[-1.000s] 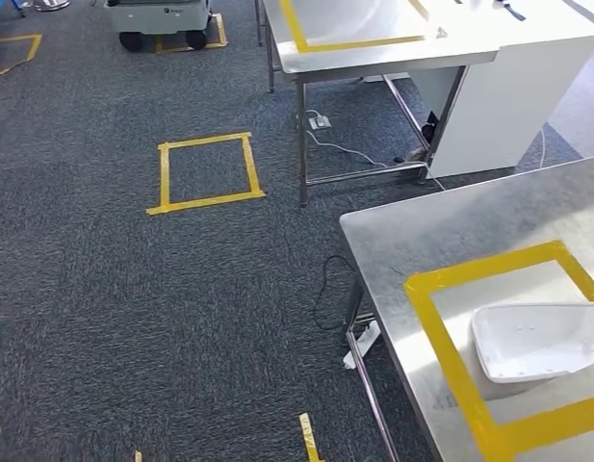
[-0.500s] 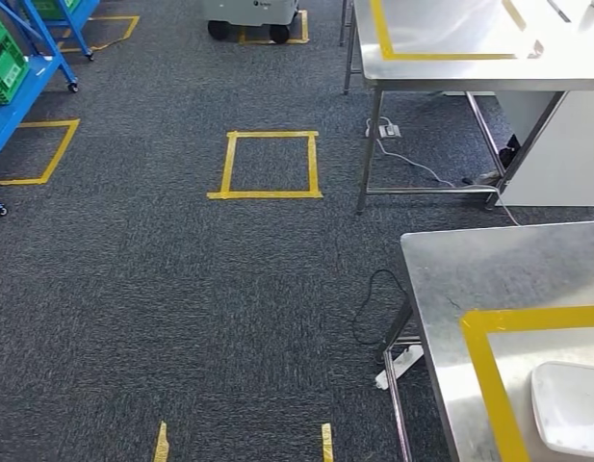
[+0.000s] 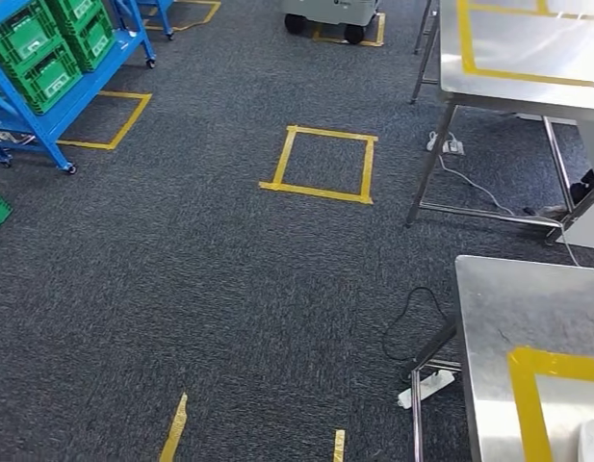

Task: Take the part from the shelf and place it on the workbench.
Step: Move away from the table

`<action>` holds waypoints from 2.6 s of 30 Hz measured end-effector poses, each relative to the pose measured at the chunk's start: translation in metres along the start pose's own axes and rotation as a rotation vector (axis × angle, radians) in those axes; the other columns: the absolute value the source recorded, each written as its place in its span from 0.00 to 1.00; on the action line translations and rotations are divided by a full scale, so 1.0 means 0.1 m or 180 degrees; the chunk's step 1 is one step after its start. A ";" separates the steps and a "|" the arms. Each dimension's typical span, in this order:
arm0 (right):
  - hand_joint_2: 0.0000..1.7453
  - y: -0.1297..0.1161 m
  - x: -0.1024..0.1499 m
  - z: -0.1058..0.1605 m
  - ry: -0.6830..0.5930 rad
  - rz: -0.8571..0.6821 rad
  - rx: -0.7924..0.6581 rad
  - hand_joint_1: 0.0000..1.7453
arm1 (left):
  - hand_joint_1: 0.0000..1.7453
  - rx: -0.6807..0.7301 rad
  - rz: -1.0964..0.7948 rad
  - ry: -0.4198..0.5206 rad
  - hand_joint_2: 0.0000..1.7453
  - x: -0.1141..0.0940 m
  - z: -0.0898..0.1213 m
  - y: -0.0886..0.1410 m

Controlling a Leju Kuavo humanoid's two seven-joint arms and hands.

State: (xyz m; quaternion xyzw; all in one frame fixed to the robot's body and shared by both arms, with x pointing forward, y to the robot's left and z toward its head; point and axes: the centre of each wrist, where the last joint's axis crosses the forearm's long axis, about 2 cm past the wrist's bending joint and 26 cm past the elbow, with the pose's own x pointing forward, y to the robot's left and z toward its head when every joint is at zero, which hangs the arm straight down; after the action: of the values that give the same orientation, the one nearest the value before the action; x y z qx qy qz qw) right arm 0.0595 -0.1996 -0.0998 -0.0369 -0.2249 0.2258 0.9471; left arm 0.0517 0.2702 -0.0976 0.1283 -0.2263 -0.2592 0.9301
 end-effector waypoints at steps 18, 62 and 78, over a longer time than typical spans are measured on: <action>0.00 0.00 -0.08 0.02 0.0095 -0.0129 0.0005 0.00 | 0.00 -0.0042 0.0270 0.0171 0.00 -0.02 0.02 -0.06; 0.00 -0.01 -0.04 0.01 0.0015 -0.0005 -0.0014 0.00 | 0.00 -0.0061 0.0236 0.0190 0.00 0.05 -0.02 -0.06; 0.00 -0.02 -0.05 0.01 0.0015 -0.0012 -0.0025 0.00 | 0.00 -0.0102 0.0194 0.0180 0.00 0.04 -0.02 -0.07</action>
State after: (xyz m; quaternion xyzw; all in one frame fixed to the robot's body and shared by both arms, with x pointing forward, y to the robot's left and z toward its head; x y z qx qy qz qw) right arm 0.0554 -0.2038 -0.1006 -0.0408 -0.2236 0.2231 0.9479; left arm 0.0525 0.2627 -0.1001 0.1136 -0.1996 -0.2306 0.9456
